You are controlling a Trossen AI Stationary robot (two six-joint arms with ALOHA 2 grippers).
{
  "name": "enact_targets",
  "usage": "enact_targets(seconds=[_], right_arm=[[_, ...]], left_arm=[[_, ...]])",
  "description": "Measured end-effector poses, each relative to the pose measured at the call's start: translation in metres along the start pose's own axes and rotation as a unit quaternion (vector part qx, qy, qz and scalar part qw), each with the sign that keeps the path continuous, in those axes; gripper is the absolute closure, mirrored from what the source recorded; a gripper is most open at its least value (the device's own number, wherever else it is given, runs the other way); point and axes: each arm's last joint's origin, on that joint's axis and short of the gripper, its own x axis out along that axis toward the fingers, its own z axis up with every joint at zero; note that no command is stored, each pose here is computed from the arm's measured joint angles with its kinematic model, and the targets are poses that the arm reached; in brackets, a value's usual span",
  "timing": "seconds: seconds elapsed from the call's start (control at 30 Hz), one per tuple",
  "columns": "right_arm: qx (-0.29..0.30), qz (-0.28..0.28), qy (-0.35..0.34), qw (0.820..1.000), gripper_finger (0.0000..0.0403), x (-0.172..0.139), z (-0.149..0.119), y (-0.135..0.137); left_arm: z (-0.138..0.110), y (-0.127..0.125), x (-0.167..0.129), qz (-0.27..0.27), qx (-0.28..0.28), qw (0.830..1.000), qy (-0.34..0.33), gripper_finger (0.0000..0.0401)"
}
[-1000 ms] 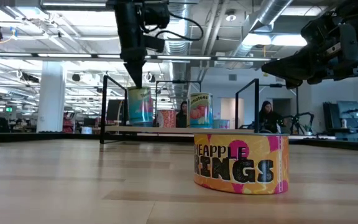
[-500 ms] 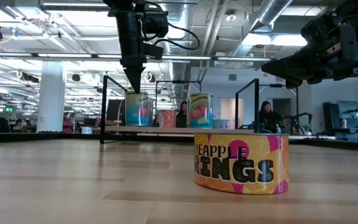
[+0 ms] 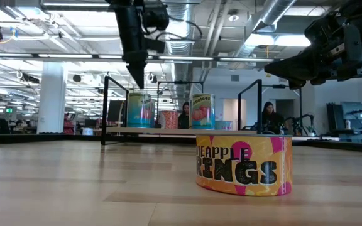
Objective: Pick and place cans onto a shelf
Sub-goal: Put the canned tomatoes on the shelf, then put the canned beans on the shelf
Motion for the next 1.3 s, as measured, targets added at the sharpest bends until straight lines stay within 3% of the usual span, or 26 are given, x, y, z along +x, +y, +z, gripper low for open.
enact_targets(seconds=[0.17,0.33,0.53,0.7,0.83,0.93,1.13,1.3], right_arm=[[0.000,0.000,0.000,1.000,0.0392,0.000,0.000,0.000],[0.000,0.000,0.000,1.000,0.0392,0.000,0.000,0.000],[0.007,0.005,0.025,1.000,0.0392,0.008,0.003,0.004],[-0.011,0.019,0.134,0.991,0.0392,0.030,0.014,0.024],[0.002,0.018,0.267,0.964,0.0392,0.038,0.027,0.051],[0.029,0.022,0.350,0.936,0.0392,0.033,0.038,0.075],[0.078,0.013,0.468,0.880,0.0386,0.015,0.053,0.132],[0.085,-0.035,0.541,0.836,0.0366,0.002,0.067,0.173]], left_arm=[[-0.003,-0.009,-0.032,0.008,-0.004,0.996,-0.092,0.0364],[-0.021,-0.041,-0.052,0.000,0.000,0.978,-0.207,0.0386],[-0.056,-0.101,-0.057,-0.074,0.017,0.929,-0.363,0.0397],[-0.086,-0.150,-0.045,-0.137,0.032,0.872,-0.469,0.0397],[-0.108,-0.179,-0.032,-0.169,0.053,0.835,-0.520,0.0397],[-0.122,-0.189,-0.026,-0.180,0.055,0.821,-0.538,0.0397],[-0.131,-0.196,-0.020,-0.180,0.051,0.823,-0.536,0.0397],[-0.131,-0.196,-0.020,-0.174,0.059,0.824,-0.535,0.0397]])
